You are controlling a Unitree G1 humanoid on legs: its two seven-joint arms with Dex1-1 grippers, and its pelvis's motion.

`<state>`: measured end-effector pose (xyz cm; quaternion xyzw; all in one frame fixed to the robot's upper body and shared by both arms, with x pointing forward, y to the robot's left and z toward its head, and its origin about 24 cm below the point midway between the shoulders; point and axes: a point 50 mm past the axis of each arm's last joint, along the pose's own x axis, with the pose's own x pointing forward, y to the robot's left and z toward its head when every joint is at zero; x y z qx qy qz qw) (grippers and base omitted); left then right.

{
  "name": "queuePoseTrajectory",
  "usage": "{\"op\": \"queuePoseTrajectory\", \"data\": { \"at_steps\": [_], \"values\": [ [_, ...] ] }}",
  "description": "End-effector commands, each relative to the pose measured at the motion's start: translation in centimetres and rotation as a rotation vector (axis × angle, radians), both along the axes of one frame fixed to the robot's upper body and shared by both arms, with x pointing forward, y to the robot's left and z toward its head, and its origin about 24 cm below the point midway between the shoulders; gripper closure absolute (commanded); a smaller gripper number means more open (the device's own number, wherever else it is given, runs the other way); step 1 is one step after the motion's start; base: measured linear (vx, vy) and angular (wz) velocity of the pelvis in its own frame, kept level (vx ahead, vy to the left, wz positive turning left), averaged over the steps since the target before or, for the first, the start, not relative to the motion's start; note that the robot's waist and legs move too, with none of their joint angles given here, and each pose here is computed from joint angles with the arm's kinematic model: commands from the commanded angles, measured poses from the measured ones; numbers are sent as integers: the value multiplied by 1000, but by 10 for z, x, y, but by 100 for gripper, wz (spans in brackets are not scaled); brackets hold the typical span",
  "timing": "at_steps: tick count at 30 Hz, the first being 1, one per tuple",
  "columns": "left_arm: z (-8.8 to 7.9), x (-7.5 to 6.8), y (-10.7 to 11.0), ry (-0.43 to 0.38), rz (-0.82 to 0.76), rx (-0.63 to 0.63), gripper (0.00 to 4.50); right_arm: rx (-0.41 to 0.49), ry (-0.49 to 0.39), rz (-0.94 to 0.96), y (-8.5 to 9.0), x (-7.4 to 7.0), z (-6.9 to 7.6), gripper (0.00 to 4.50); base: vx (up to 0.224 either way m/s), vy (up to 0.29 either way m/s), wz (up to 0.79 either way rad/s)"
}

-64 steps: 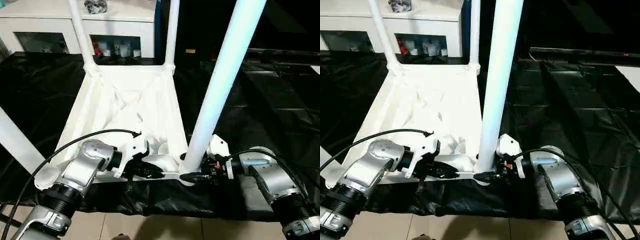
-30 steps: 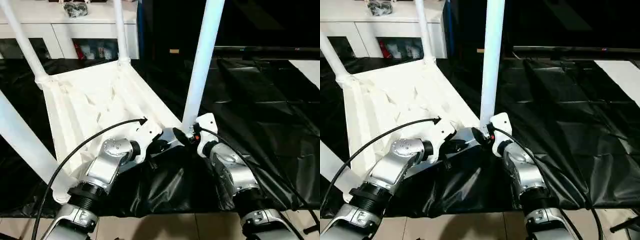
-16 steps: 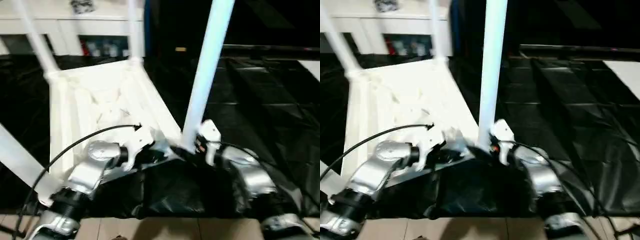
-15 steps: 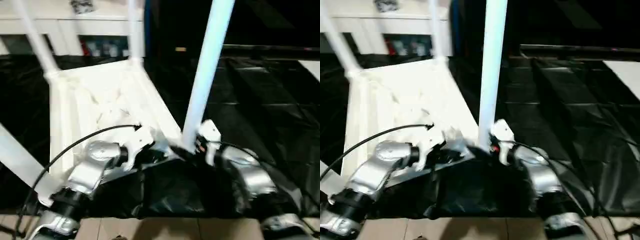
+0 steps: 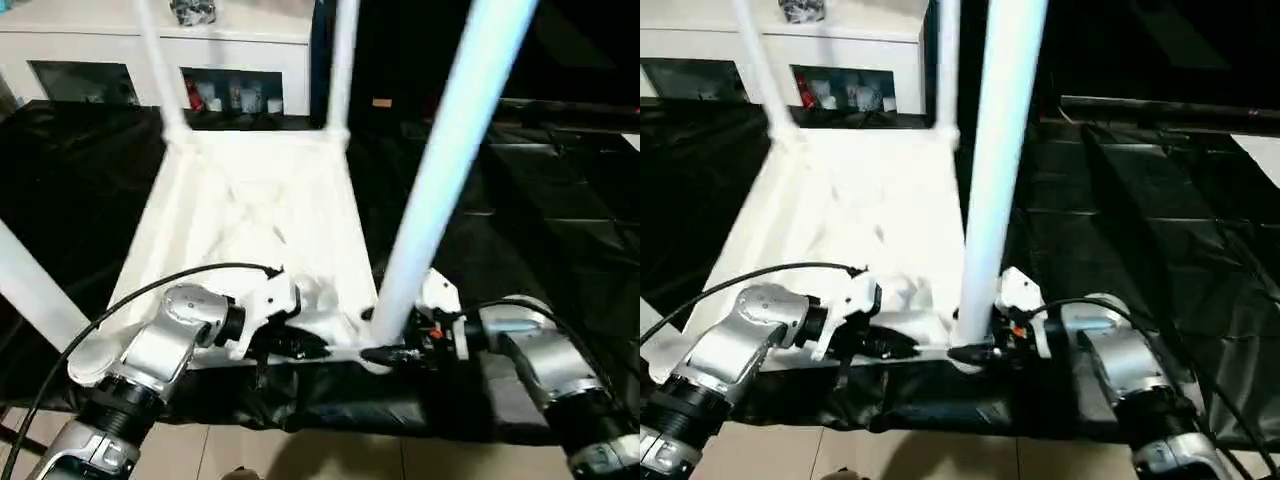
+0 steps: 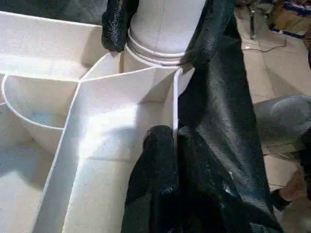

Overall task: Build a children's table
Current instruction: Rotate leg to tighten

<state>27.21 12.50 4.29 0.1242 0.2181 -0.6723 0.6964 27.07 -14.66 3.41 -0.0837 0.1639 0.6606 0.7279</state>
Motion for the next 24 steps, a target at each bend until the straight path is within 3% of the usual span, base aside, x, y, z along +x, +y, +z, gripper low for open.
{"op": "queuePoseTrajectory", "data": {
  "at_steps": [1, 9, 13, 15, 18, 21, 24],
  "values": [
    [7, 1, -12, -35, -43, -37, 450, -3, 57, 142, 16, -14, -7, 186, 0, 0, 0],
    [8, 4, -17, -62, 6, -69, 450, 21, 37, 81, 22, -16, -13, 193, 0, 0, 0],
    [10, 14, -26, -115, 128, -107, 450, 87, -19, -131, 30, -5, -16, 193, 0, 0, 0],
    [7, 20, -37, -137, 215, -104, 450, 89, -27, -361, 36, 8, -23, 194, 0, 0, 0],
    [4, 23, -52, -138, 277, -89, 450, 60, -23, -552, 43, 19, -30, 194, -34, -1, -3],
    [3, 24, -65, -140, 306, -78, 450, 41, -17, -667, 52, 26, -31, 194, 0, 0, 0],
    [3, 22, -80, -138, 301, -87, 450, 77, -14, -702, 70, 30, -26, 194, 0, 0, 0]
  ]
}}
